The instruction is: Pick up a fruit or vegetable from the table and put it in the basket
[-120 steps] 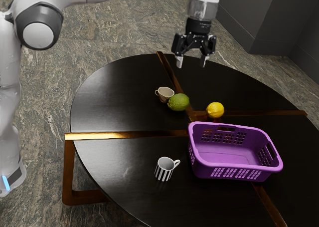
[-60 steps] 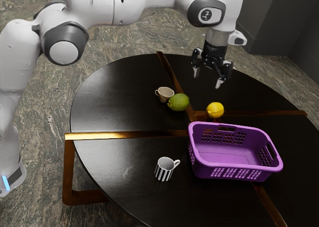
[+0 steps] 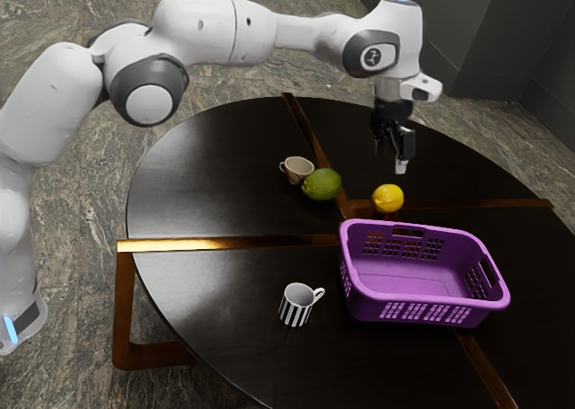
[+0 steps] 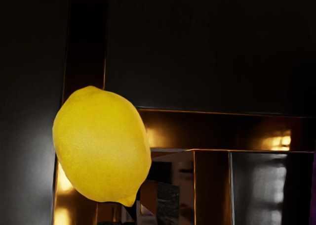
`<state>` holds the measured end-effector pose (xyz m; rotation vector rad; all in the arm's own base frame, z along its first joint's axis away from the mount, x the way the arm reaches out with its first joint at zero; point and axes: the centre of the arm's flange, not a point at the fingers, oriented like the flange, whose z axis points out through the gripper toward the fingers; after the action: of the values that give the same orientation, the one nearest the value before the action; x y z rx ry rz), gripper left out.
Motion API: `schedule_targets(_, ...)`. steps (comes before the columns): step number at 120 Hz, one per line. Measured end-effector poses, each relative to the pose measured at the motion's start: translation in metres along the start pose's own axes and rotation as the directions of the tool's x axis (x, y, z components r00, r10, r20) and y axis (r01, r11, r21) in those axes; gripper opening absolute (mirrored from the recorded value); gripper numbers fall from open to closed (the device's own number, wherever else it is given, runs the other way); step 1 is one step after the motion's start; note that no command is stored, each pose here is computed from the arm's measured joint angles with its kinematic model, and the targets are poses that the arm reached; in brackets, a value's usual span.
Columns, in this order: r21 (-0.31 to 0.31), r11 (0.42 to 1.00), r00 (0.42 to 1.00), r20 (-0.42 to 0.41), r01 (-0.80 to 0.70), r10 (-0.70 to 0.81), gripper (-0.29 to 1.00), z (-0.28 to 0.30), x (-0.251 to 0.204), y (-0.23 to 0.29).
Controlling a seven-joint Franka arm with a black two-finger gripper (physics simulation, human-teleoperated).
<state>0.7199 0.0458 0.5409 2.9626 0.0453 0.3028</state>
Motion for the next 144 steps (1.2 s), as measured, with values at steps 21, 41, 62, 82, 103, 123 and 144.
schedule_targets(21, -0.13, 0.991, 1.0, 0.002, 0.008, -0.008, 0.7, 0.017, -0.003, -0.001)
schedule_targets(41, -0.146, 0.987, 0.997, 0.036, 0.073, -0.069, 0.7, 0.041, -0.013, -0.041)
schedule_targets(62, -0.152, 0.985, 0.996, 0.038, 0.082, -0.077, 0.7, 0.049, -0.014, -0.061)
schedule_targets(82, -0.164, 0.984, 0.998, 0.033, 0.066, -0.061, 0.7, 0.063, -0.009, -0.062)
schedule_targets(103, -0.236, 0.967, 0.994, -0.036, 0.096, -0.108, 0.67, 0.057, -0.002, -0.05)
schedule_targets(123, -0.228, 0.956, 0.98, -0.03, 0.184, -0.196, 0.69, 0.059, -0.004, -0.056)
schedule_targets(144, -0.219, 0.939, 0.963, -0.001, 0.264, -0.271, 0.7, 0.08, -0.002, -0.061)
